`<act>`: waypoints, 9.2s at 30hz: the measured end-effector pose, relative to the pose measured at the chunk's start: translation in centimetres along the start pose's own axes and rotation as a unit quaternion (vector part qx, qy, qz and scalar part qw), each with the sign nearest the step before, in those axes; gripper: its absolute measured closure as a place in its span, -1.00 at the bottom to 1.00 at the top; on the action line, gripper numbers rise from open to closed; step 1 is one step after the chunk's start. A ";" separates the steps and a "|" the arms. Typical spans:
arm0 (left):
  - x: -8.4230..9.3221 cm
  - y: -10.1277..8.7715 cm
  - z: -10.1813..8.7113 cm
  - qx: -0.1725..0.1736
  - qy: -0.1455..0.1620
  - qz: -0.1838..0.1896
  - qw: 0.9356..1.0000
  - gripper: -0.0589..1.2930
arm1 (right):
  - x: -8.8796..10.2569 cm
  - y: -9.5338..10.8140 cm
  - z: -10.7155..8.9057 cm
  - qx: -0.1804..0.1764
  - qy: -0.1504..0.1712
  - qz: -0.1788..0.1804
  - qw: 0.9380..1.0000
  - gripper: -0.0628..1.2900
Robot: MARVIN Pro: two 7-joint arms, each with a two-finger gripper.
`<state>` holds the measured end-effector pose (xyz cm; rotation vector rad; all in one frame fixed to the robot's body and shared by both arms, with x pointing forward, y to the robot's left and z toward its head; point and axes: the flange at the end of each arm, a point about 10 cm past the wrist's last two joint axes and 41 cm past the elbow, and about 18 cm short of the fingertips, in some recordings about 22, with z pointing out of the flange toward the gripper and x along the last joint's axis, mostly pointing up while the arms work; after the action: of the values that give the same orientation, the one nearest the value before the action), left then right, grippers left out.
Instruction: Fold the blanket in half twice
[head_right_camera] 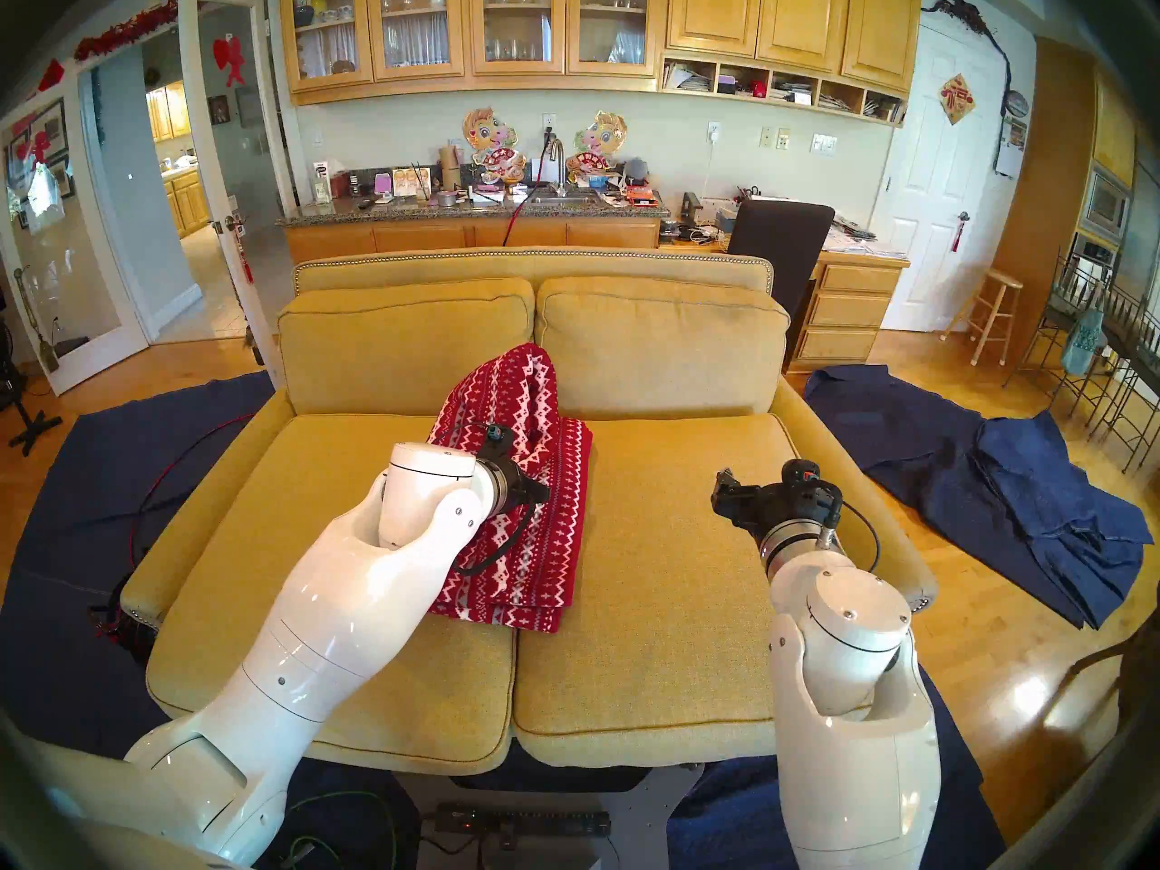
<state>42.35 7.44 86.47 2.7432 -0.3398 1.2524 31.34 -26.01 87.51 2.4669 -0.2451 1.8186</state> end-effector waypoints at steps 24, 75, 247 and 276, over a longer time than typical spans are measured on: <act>-0.7 2.2 1.8 0.006 -0.061 -0.021 0.998 0.69 | 0.0 0.0 0.0 0.000 0.000 0.000 1.000 -0.92; 2.0 1.5 -3.4 -0.159 -0.123 -0.068 0.977 -0.84 | 0.1 0.0 0.0 0.000 0.001 0.000 1.000 -0.92; 0.4 -1.7 11.4 -0.075 0.035 0.062 0.995 -0.88 | 0.1 0.0 -0.1 0.000 0.001 0.000 1.000 -0.92; 1.5 -3.5 10.2 -0.117 0.043 0.030 0.992 -0.88 | 0.0 0.0 -0.1 0.000 0.000 0.000 1.000 -0.92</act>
<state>51.61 8.66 80.90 2.4917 -0.5273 1.2509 31.30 -25.99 87.57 2.4663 -0.2453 1.8196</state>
